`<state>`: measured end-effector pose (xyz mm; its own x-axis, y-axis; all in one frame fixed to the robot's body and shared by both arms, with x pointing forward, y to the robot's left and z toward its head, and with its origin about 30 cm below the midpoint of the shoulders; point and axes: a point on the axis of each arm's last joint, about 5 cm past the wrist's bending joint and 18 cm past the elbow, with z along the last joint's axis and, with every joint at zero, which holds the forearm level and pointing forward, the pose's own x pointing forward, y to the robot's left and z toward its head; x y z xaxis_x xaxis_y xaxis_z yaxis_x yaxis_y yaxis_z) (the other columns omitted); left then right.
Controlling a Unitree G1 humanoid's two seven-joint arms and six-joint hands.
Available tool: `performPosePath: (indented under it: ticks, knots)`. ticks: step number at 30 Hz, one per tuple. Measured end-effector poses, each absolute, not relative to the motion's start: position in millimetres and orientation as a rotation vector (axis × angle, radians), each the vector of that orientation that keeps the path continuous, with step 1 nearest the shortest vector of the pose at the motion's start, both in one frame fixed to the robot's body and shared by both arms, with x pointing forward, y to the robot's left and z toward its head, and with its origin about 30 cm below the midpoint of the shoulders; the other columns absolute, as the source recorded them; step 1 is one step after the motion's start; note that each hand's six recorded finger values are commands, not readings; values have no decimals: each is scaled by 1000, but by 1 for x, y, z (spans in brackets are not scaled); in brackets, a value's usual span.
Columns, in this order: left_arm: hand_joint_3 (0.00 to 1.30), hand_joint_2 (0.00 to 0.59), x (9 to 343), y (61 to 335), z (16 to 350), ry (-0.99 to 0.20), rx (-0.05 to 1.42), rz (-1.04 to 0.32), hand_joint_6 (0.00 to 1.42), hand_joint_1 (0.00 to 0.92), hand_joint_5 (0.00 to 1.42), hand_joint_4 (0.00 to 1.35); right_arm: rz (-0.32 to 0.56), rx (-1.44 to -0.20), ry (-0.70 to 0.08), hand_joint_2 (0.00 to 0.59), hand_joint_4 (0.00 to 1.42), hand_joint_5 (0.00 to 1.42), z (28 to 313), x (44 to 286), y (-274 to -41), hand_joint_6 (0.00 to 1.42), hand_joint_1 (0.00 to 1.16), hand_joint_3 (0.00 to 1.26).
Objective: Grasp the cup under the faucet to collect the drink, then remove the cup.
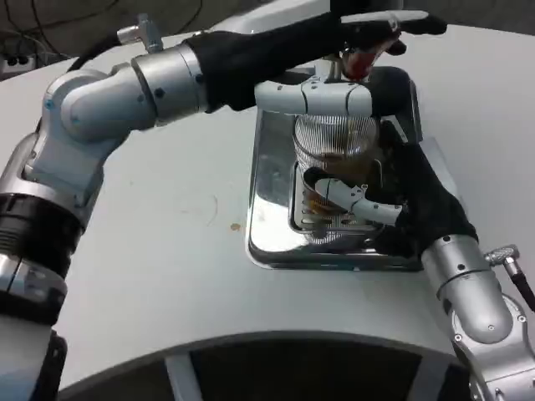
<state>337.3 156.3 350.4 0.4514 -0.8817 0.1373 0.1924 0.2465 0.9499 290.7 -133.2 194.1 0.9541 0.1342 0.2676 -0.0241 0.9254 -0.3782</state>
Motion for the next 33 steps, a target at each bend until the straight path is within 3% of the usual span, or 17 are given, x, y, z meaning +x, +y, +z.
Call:
performPosePath:
  ticks: [33]
  knots:
    - [121,129,335,158,354,-805,1114,-848,109,0,132,50,44,-338,-299,207,34,97,192,293,-115,46,792,0]
